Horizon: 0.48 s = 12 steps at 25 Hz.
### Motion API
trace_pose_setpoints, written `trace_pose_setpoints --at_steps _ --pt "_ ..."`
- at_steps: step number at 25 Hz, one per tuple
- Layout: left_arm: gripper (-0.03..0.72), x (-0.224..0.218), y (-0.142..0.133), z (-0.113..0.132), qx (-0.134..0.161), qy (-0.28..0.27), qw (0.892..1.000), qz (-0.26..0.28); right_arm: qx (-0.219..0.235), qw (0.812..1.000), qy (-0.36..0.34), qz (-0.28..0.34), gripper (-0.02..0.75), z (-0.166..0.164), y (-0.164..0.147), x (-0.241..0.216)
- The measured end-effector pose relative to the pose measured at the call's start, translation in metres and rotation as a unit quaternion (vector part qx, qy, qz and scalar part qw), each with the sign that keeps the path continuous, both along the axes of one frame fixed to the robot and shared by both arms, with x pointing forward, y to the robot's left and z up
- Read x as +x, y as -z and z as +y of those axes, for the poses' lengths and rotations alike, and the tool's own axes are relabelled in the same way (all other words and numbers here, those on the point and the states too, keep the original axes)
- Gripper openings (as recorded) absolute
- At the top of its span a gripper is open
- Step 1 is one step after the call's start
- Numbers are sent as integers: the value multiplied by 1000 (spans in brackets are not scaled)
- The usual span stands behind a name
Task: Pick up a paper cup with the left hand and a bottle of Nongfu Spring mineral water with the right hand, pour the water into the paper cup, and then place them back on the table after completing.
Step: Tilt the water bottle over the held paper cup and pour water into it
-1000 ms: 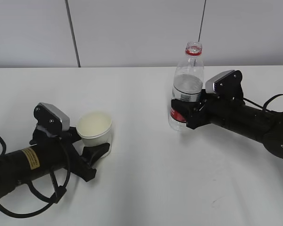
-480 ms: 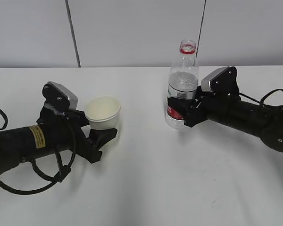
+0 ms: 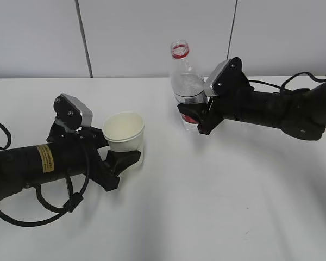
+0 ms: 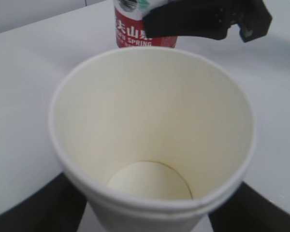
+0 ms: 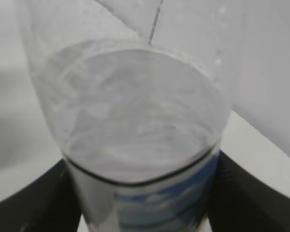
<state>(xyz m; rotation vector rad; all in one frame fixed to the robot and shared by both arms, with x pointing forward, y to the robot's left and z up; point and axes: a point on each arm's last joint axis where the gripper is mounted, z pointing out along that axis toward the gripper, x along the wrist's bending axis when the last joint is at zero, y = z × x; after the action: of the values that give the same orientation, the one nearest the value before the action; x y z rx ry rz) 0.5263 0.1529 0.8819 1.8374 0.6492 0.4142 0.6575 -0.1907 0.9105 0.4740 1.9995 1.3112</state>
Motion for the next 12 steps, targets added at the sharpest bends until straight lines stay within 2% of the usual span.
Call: trace_pose_setpoints --at_steps 4,12 --pt "461 -2 0 -1 2 13 1000 2 -57 997 -22 -44 501 12 -7 6" --pt "461 -3 1 -2 5 23 1000 0 -134 982 -59 -122 499 26 -15 9"
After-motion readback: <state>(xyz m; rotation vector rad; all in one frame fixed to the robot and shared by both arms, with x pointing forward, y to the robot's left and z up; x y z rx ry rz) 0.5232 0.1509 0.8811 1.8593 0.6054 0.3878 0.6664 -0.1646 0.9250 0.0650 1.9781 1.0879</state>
